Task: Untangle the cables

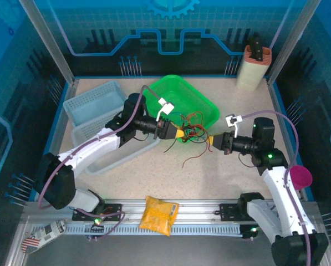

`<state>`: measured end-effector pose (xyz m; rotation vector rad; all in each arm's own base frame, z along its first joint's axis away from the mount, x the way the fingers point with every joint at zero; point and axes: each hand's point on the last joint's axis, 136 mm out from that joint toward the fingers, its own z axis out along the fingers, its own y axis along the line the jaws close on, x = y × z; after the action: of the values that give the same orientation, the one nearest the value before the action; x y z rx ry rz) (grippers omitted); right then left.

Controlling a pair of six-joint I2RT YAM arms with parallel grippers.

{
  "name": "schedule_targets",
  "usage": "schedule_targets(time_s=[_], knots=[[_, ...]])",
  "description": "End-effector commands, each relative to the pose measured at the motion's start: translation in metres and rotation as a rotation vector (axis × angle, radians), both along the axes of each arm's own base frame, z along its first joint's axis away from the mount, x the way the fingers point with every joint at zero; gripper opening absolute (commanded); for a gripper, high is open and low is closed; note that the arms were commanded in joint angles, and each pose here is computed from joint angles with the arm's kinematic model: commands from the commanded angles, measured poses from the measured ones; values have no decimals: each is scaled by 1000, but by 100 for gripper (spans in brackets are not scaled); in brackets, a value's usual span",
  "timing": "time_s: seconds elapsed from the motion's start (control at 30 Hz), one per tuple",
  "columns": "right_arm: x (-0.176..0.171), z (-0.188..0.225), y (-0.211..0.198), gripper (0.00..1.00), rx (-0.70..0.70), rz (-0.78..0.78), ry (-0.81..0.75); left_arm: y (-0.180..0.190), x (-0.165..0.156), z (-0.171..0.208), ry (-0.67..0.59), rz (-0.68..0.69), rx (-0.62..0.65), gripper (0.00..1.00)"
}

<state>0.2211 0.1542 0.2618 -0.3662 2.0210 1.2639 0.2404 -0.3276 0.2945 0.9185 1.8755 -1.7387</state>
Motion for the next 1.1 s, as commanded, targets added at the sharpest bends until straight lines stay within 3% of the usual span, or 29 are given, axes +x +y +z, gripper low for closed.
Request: schedule_targets(time_s=[0.0, 0.23, 0.4, 0.47, 0.6, 0.87, 1.07], knots=[[15, -5, -24, 0, -40, -150, 20, 11, -11, 3, -27, -20, -6, 0], [47, -26, -81, 0, -131, -469, 195, 23, -22, 7, -56, -11, -3, 0], [56, -39, -106, 0, -194, -604, 267, 30, -27, 9, -58, 0, -2, 0], [57, -40, -110, 0, -199, -624, 271, 31, -28, 8, -60, 3, 0, 0], [60, -28, -92, 0, -125, -521, 229, 31, -27, 4, -52, 13, 7, 0], [51, -26, -93, 0, -163, -523, 209, 32, -10, -15, -55, 101, 89, 0], [36, -29, -120, 0, -250, -691, 215, 44, 8, -17, -50, 204, 110, 0]])
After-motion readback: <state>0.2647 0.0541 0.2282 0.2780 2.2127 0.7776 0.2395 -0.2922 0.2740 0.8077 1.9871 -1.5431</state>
